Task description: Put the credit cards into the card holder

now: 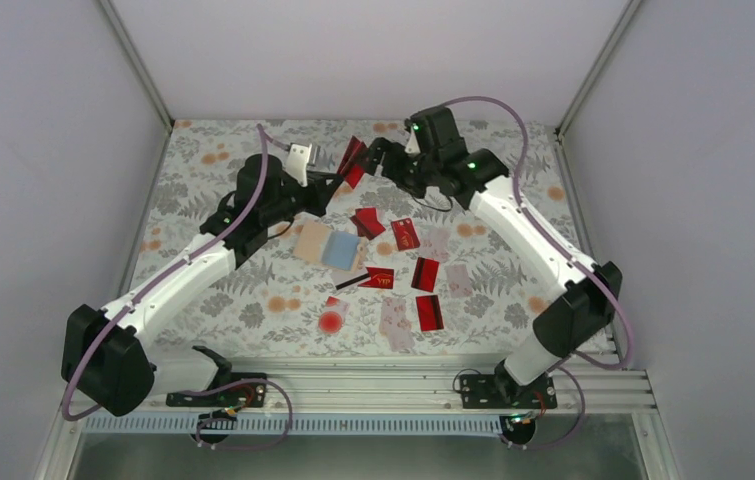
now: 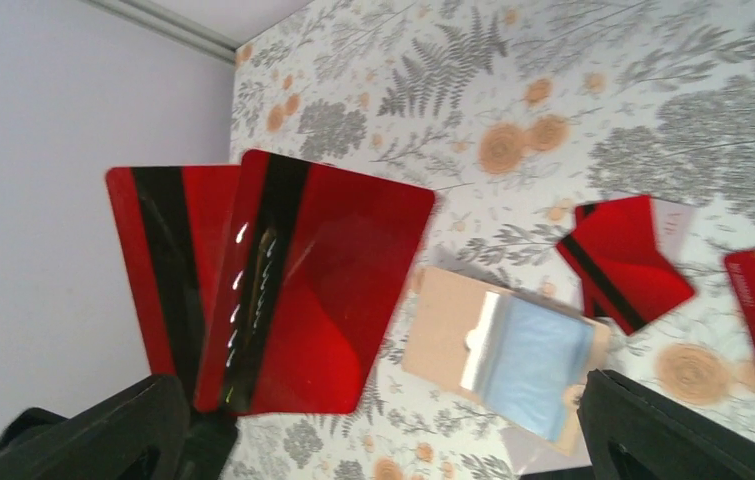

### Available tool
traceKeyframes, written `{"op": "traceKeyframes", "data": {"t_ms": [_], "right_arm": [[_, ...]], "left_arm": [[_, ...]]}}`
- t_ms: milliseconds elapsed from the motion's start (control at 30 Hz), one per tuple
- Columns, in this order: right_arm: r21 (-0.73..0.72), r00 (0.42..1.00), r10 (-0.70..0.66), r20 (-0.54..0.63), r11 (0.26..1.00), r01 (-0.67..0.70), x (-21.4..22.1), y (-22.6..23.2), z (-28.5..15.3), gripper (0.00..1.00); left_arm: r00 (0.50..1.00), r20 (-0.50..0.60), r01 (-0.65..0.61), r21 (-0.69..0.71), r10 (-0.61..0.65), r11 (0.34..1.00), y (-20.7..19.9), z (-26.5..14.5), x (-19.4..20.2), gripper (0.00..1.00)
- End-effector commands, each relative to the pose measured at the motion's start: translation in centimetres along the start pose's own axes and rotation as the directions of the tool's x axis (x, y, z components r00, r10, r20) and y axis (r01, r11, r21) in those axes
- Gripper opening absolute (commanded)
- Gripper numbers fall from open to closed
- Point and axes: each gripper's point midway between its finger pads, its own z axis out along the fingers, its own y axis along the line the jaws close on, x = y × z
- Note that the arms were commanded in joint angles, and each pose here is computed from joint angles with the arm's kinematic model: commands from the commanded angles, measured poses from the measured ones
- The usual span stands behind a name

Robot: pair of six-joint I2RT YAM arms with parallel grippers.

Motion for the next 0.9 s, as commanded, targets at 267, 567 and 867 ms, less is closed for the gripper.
{"op": "traceKeyframes", "data": {"t_ms": [267, 567, 867], "right_arm": [[-0.050, 0.988, -0.125, 0.095, 0.990, 0.130, -1.6, -4.5, -3.8, 0.99], [-0.558, 0.918, -0.386, 0.090, 0.744, 0.367, -1.2, -1.9, -8.5, 0.99], [-0.754, 0.831, -0.535, 0.154, 0.479, 0.449, 1.1, 1.8, -13.7, 0.99]], "left_arm": [[0.996, 0.004, -0.086, 0.094, 0.086, 0.992, -3.1, -1.0, -1.4, 0.03], [0.994, 0.007, -0.109, 0.266, 0.111, 0.958, -7.1, -2.3, -3.1, 0.02], [0.996, 0.055, -0.091, 0.418, 0.075, 0.904, -11.4, -4.4, -6.9, 0.03]]}}
